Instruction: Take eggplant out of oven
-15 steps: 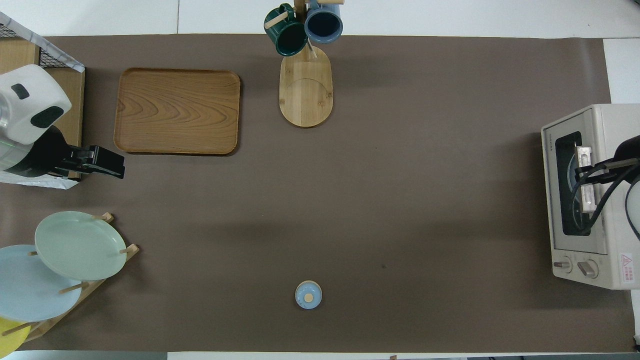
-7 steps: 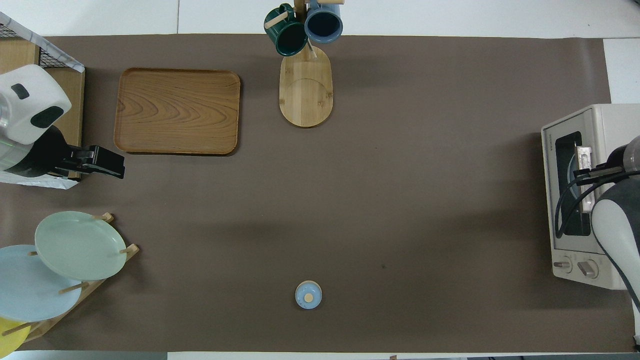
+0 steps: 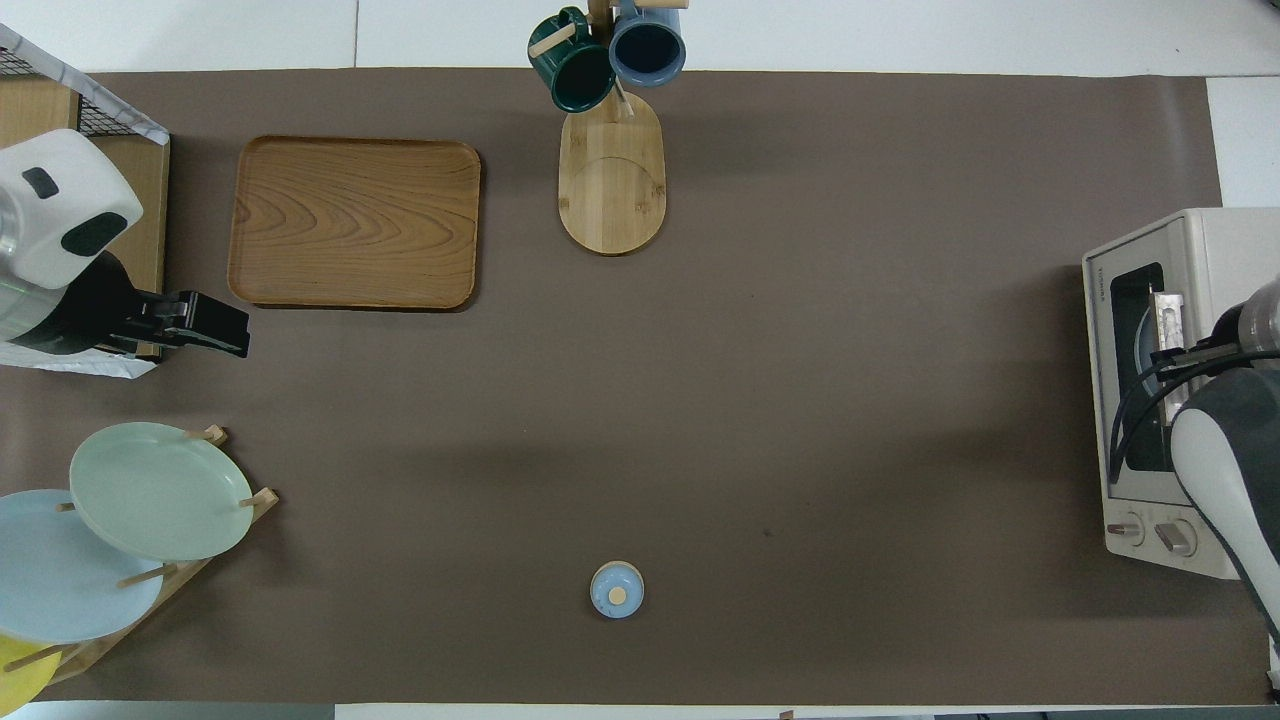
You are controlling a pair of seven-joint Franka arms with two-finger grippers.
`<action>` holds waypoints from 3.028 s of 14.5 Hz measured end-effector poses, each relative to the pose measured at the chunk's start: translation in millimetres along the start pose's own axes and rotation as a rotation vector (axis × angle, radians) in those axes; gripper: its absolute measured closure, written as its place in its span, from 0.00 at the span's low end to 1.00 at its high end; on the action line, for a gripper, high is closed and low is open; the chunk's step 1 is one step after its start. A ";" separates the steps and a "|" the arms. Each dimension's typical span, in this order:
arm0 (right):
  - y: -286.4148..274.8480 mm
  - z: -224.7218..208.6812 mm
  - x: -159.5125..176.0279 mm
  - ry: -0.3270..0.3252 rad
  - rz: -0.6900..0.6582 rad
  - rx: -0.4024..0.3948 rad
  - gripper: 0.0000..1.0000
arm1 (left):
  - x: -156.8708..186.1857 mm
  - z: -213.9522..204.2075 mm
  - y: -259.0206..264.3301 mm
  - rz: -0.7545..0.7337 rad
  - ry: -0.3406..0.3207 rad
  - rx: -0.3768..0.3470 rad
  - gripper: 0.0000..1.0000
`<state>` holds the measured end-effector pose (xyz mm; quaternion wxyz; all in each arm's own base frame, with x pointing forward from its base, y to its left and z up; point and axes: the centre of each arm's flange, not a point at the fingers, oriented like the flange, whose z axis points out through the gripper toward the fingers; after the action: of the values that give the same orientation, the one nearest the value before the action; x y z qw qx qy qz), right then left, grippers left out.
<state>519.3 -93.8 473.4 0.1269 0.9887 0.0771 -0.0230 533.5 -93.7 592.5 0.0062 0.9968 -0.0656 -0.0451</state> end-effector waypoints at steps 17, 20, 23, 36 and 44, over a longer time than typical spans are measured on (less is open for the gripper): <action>-69.9 14.2 26.9 0.074 -0.019 0.048 0.99 | 0.0 0.0 0.0 0.000 0.000 0.000 0.00; -103.3 37.5 31.9 0.118 -0.019 0.081 0.99 | 0.0 0.0 0.0 0.000 0.000 0.000 0.00; -129.0 70.2 38.7 0.137 -0.018 0.107 0.99 | 0.0 0.0 0.0 0.000 0.000 0.000 0.00; -149.7 138.4 48.4 0.088 0.119 0.183 0.99 | 0.0 0.0 0.0 0.000 0.000 0.000 0.00; -153.6 75.6 67.6 0.047 0.079 0.171 0.52 | 0.0 0.0 0.0 0.000 0.000 0.000 0.00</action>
<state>559.8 43.7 357.9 0.0408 0.9984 0.0387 -0.0013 533.5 -93.6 592.5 0.0062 0.9968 -0.0655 -0.0451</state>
